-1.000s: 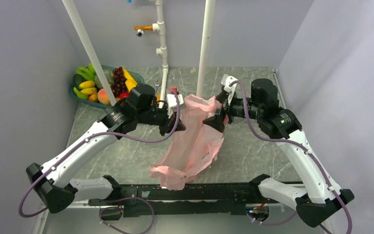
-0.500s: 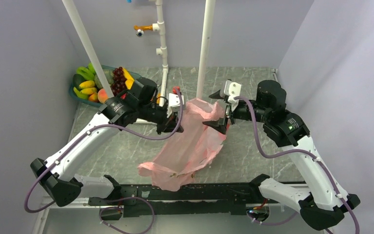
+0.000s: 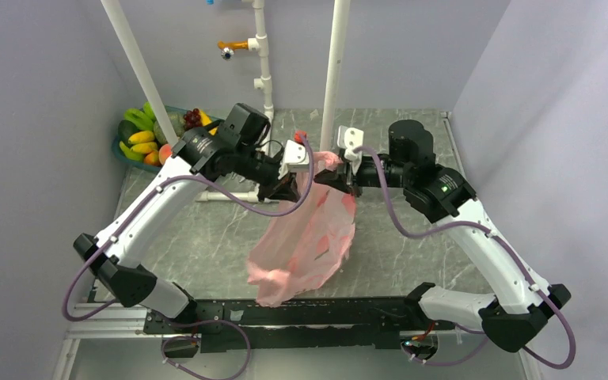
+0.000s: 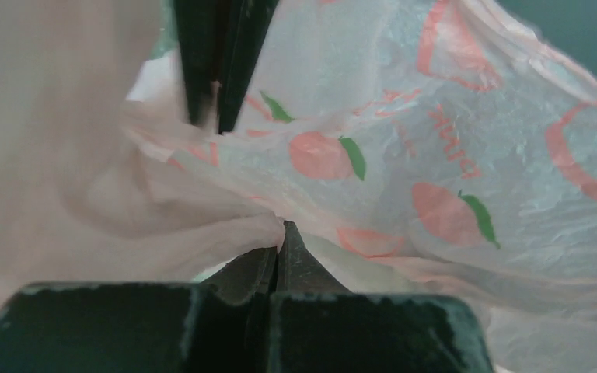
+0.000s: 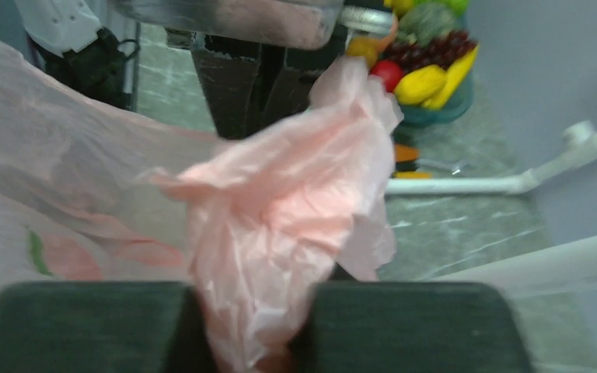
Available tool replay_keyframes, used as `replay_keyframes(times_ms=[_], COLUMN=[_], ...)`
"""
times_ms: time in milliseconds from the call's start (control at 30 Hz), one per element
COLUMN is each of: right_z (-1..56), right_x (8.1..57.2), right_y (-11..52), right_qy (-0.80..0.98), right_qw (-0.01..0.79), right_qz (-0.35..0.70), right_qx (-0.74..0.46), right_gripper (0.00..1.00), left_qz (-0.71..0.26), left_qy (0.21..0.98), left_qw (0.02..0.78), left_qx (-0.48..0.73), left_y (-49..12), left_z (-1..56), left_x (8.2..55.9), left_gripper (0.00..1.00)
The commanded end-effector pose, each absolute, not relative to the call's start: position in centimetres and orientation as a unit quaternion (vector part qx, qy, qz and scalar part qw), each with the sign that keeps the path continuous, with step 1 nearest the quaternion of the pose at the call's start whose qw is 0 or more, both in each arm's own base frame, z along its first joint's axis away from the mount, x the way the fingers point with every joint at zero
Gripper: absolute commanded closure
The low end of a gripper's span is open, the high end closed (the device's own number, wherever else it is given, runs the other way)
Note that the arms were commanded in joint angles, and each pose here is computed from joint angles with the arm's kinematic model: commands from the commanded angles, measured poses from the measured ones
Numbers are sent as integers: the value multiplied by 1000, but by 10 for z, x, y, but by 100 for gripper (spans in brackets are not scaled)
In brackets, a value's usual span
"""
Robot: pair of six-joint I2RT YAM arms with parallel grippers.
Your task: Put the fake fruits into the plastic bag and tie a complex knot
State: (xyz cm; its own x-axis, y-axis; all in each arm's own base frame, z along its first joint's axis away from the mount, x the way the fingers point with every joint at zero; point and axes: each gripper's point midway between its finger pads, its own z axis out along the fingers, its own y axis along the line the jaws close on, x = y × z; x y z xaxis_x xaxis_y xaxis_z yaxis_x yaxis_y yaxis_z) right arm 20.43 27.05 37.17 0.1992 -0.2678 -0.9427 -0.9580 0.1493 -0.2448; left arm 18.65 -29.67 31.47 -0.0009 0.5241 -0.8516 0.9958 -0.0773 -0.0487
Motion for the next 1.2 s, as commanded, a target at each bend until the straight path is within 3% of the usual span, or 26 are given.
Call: replay_keyframes(times_ms=[0,33,67,100,167,200,233,300,367,433,467,567,700,833,1000,1167], right_z=[368,365,360,357,350,346,342,337,336,335,336,339,342,334,322,336], right_x=[206,209,214,218,231,236,241,247,252,255,255,255,252,241,234,238], right_y=[274,273,271,270,265,262,258,254,254,258,259,260,249,245,246,256], right_qy=[577,596,622,645,692,711,727,746,752,756,756,750,740,730,717,690], right_qw=[515,512,508,505,503,502,502,501,501,496,494,500,513,513,514,530], right_qz=[350,354,357,359,358,357,353,349,354,362,368,374,375,374,380,391], right_qx=[-528,-507,-477,-447,-374,-340,-308,-265,-241,-226,-221,-218,-222,-254,-278,-300], right_gripper=[100,100,100,100,100,100,100,100,100,100,100,100,100,100,100,100], left_qz=[-336,-326,-315,-301,-273,-255,-252,-257,-260,-287,-300,-303,-249,-214,-178,-105], left_qy=[599,612,630,644,639,624,606,568,548,548,554,583,647,681,714,702], left_qw=[325,343,365,394,449,489,518,551,541,504,474,363,261,221,242,351], left_qx=[651,633,609,583,562,554,549,555,582,603,616,660,672,665,632,611], left_y=[-281,-275,-268,-261,-249,-246,-244,-248,-261,-277,-285,-294,-256,-223,-208,-201], left_z=[315,317,322,331,356,374,391,419,426,417,404,338,234,178,144,190], left_x=[215,231,248,266,277,280,274,250,224,200,189,161,146,134,140,207], left_gripper=[100,100,92,78,40,26,19,16,21,37,46,56,57,51,2,1])
